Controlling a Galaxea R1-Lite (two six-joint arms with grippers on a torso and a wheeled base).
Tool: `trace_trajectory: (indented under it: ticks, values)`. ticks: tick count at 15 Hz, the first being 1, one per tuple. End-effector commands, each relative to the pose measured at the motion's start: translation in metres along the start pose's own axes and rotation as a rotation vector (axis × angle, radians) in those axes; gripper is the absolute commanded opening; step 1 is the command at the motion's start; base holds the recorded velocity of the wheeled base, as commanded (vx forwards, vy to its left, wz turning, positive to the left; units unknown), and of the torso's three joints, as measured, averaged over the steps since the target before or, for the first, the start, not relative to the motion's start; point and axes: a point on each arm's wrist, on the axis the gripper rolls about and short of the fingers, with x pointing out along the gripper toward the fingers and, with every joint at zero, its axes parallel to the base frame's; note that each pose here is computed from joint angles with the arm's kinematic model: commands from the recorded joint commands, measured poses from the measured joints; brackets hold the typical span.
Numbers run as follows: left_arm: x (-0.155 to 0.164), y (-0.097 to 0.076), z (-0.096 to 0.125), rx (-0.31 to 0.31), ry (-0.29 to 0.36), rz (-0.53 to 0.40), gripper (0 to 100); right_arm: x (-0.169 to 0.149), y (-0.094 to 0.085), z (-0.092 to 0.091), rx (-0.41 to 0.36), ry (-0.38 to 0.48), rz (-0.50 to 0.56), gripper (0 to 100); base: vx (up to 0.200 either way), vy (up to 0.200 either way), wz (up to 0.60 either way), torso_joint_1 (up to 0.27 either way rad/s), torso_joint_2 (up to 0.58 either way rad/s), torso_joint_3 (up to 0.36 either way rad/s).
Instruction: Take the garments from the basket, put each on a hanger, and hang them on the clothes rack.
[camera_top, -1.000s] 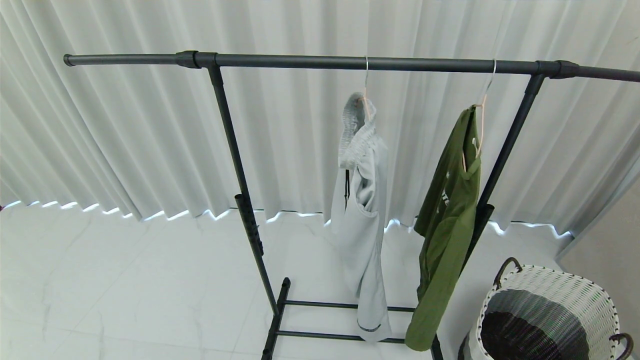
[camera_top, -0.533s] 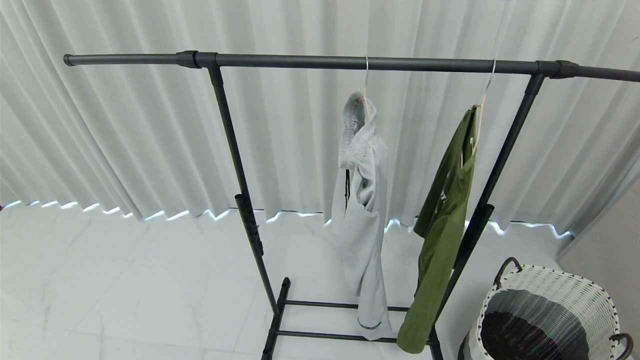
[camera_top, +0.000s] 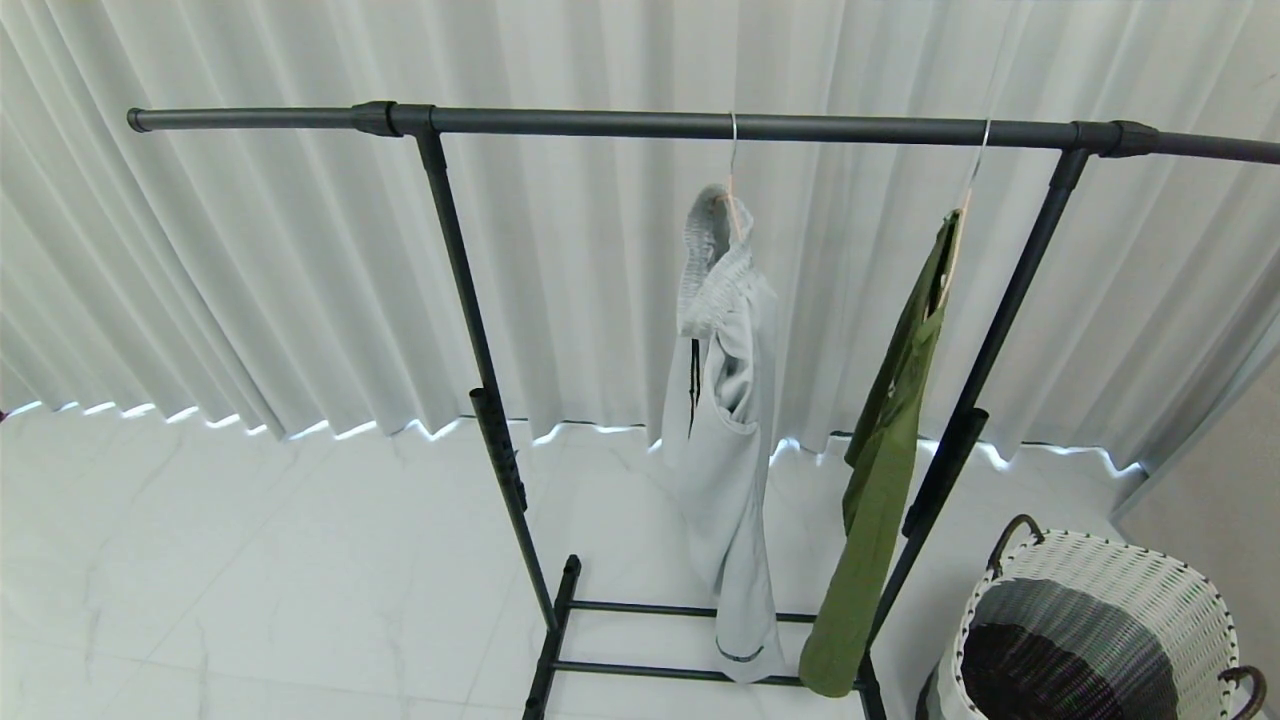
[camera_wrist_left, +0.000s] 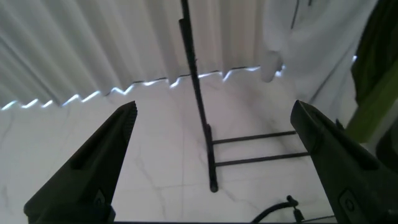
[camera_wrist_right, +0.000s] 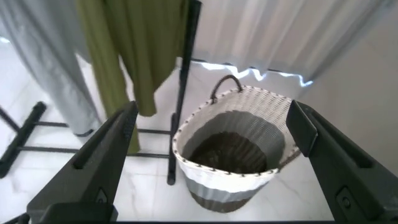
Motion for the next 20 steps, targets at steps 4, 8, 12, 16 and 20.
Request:
trace_trajectory:
  ticks: [4, 8, 12, 16, 20]
  values:
    - [-0.0056, -0.0014, -0.0017, -0.040, -0.072, 0.011, 100, -0.0046, -0.0015, -0.0017, -0.002, -0.065, 0.099, 100, 0.000, 0.000, 0.00, 0.000, 0.00, 0.000]
    - [-0.0056, -0.0014, -0.0016, -0.061, -0.074, 0.011, 100, -0.0074, -0.0015, -0.0032, -0.002, -0.096, 0.066, 100, 0.000, 0.000, 0.00, 0.000, 0.00, 0.000]
    - [-0.0056, -0.0014, -0.0016, -0.061, -0.074, 0.011, 100, -0.0074, -0.0015, -0.0032, -0.002, -0.096, 0.064, 100, 0.000, 0.000, 0.00, 0.000, 0.00, 0.000]
    - [-0.0056, -0.0014, -0.0016, -0.061, -0.074, 0.011, 100, -0.0074, -0.0016, -0.0032, -0.001, -0.096, 0.062, 100, 0.000, 0.000, 0.00, 0.000, 0.00, 0.000]
    - [-0.0056, -0.0014, -0.0015, -0.061, -0.073, 0.012, 100, -0.0074, -0.0015, -0.0032, -0.002, -0.096, 0.064, 100, 0.000, 0.000, 0.00, 0.000, 0.00, 0.000]
